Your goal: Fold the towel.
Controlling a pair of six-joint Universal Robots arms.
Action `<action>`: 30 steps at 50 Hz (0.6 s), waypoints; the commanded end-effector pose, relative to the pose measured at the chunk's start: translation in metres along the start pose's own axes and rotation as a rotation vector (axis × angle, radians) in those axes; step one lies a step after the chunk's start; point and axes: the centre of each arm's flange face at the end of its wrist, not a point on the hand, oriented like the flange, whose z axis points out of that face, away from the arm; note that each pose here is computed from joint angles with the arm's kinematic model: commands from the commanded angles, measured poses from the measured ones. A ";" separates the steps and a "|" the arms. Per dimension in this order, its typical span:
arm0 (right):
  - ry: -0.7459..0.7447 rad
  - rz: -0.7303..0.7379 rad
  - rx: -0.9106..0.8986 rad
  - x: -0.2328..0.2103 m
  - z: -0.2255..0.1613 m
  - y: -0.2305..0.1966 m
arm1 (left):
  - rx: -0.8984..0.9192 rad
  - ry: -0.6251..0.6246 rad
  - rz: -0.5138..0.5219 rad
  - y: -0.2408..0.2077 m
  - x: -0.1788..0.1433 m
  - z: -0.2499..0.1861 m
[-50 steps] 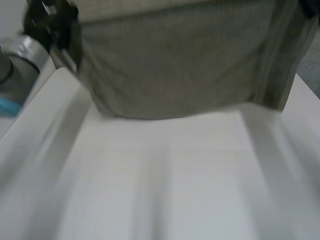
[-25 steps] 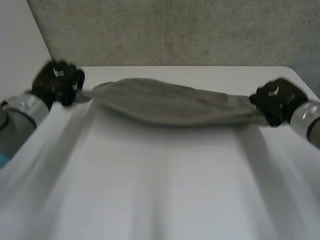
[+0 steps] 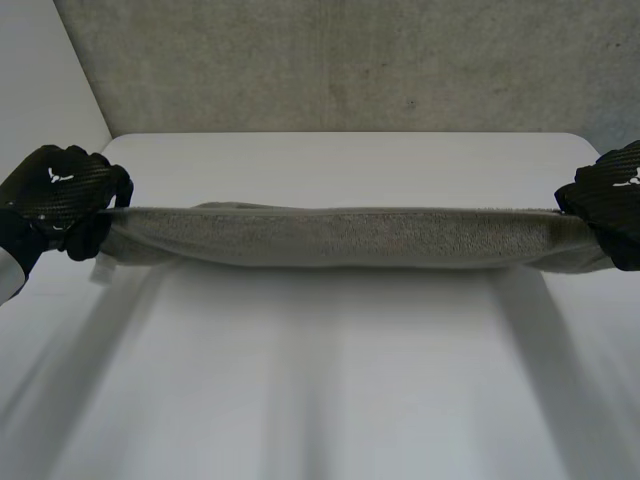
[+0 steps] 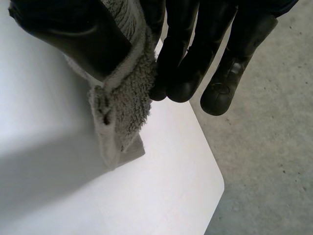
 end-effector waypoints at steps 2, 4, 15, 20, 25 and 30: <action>-0.066 -0.004 -0.028 -0.001 0.020 0.011 | -0.078 0.075 -0.071 0.027 0.018 0.010; -0.079 0.002 -0.041 -0.001 0.028 0.015 | -0.089 0.104 -0.079 0.031 0.025 0.015; -0.173 0.053 -0.131 -0.011 0.088 0.048 | -0.120 0.196 -0.033 0.060 0.044 0.068; -0.146 0.043 -0.155 -0.013 0.115 0.055 | -0.126 0.162 0.001 0.068 0.045 0.099; -0.025 0.019 -0.105 -0.021 0.155 0.058 | -0.123 0.106 0.030 0.081 0.044 0.139; 0.066 0.012 -0.062 -0.021 0.176 0.061 | -0.100 0.085 0.043 0.089 0.043 0.162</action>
